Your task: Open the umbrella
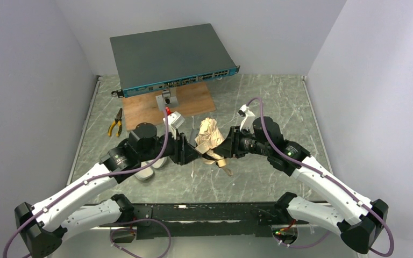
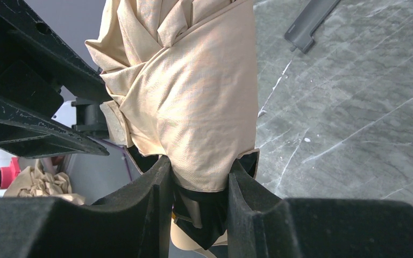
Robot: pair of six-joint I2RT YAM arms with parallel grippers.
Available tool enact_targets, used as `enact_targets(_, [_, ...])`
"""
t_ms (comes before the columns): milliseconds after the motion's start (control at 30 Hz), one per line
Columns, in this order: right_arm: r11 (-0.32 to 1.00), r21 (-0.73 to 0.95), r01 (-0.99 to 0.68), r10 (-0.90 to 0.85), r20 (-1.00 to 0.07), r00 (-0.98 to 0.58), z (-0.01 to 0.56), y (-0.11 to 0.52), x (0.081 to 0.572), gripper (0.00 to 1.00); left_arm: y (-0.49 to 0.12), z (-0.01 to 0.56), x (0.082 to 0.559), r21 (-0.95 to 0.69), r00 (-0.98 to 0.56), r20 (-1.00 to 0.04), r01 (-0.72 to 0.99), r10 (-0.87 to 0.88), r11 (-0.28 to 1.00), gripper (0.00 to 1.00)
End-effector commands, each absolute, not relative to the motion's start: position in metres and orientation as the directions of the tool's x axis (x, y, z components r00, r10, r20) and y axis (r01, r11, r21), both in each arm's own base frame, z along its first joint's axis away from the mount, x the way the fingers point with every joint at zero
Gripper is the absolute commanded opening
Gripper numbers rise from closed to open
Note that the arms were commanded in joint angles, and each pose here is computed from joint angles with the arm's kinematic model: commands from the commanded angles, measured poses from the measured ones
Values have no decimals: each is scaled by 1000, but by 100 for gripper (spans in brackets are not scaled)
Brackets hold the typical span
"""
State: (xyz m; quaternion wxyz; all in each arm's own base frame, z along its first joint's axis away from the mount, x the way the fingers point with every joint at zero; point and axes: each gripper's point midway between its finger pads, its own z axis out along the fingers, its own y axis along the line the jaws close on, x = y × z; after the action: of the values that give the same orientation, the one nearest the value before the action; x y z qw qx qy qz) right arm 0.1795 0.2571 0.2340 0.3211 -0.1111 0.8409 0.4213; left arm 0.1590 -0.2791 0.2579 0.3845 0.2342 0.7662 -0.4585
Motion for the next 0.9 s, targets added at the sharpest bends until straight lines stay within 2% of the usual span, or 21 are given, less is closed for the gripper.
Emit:
enact_targets(0, [561,645,-520,147,-695,-704,271,264,188,0,-290,277,160,-529,-567,-823,742,-36,412,45])
enact_targets(133, [563,643,-519,144,-695,-705,270,264,187,0,-296,284,166,-530,-567,-823,742,-39,410,31])
enact_targets(300, [567,642,-516,143,-693,-706,266,263,187,0,-298,298,169,-522,-553,-832,748,-50,409,18])
enact_targets(533, [602,623,-498,137,-696,-705,257,259,191,0,-290,316,168,-505,-536,-842,748,-58,432,17])
enact_targets(733, [631,599,-493,131,-709,-693,256,254,195,0,-288,309,165,-519,-563,-825,726,-44,452,0])
enact_targets(867, [627,601,-495,129,-708,-694,257,255,194,0,-293,306,165,-547,-578,-813,718,-70,431,0])
